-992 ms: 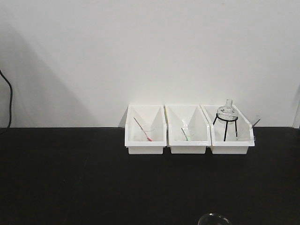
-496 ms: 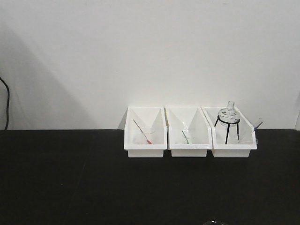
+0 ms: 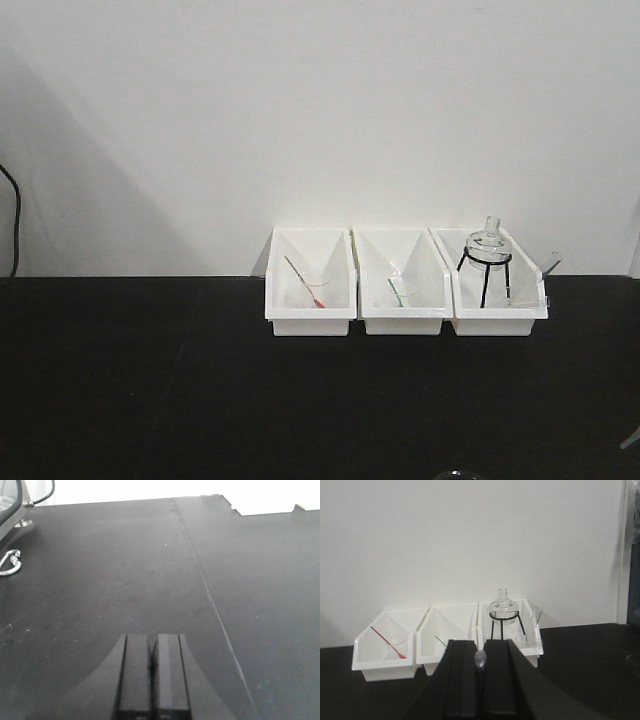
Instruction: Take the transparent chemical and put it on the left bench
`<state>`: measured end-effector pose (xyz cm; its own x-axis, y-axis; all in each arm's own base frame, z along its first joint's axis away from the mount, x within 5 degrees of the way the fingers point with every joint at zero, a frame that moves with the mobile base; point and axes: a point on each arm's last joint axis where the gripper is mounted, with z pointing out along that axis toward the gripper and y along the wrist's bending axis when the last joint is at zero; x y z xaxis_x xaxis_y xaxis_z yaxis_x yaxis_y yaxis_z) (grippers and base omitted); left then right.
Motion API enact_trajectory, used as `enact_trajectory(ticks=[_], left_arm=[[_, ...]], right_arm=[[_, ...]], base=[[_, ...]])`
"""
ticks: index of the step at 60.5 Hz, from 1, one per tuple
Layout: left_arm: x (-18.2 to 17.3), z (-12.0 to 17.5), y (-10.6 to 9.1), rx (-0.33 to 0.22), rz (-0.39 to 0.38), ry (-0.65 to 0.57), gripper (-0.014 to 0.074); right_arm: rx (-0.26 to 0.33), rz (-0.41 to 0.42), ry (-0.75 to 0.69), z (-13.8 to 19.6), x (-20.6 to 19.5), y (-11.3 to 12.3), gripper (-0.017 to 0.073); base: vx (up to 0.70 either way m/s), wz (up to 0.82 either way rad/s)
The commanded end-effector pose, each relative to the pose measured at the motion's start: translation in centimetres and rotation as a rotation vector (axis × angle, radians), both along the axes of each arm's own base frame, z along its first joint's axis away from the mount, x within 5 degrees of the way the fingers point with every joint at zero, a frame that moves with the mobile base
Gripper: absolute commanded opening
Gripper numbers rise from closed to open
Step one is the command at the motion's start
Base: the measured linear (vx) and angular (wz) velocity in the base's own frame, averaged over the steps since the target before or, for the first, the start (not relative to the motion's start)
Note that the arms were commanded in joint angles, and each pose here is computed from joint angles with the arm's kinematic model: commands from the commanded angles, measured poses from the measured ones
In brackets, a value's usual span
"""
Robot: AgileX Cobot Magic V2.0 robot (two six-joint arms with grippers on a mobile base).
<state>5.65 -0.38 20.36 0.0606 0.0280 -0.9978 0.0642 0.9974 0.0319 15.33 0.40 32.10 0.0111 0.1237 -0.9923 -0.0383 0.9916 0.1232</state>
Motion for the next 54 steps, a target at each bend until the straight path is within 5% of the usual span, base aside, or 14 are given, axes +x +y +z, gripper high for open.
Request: enact_trajectory(ticks=[1,9,18,28,54], left_arm=[[-0.1,0.3,0.0,-0.014,-0.001,-0.081,-0.0003],[-0.1,0.3,0.0,-0.014,-0.001,-0.081,-0.0003],[-0.1,0.3,0.0,-0.014,-0.001,-0.081,-0.0003],[-0.1,0.3,0.0,-0.014,-0.001,-0.081,-0.0003],[-0.1,0.3,0.0,-0.014,-0.001,-0.081,-0.0003]], right_arm=[[0.077,0.016,-0.112,2.0,1.3,0.1,-0.0004],[0.159,0.029,-0.049,1.7,3.7,0.2,-0.0004],[0.185,0.118,0.007,1.6,5.8,1.4,-0.0004],[0.1,0.308,0.085,0.4,6.3,4.8,-0.0003],[0.122,0.349,0.256,-3.5,8.3,6.4,-0.0004]], base=[[0.0,0.0],[0.0,0.0],[0.0,0.0],[0.0,0.0],[0.0,0.0]])
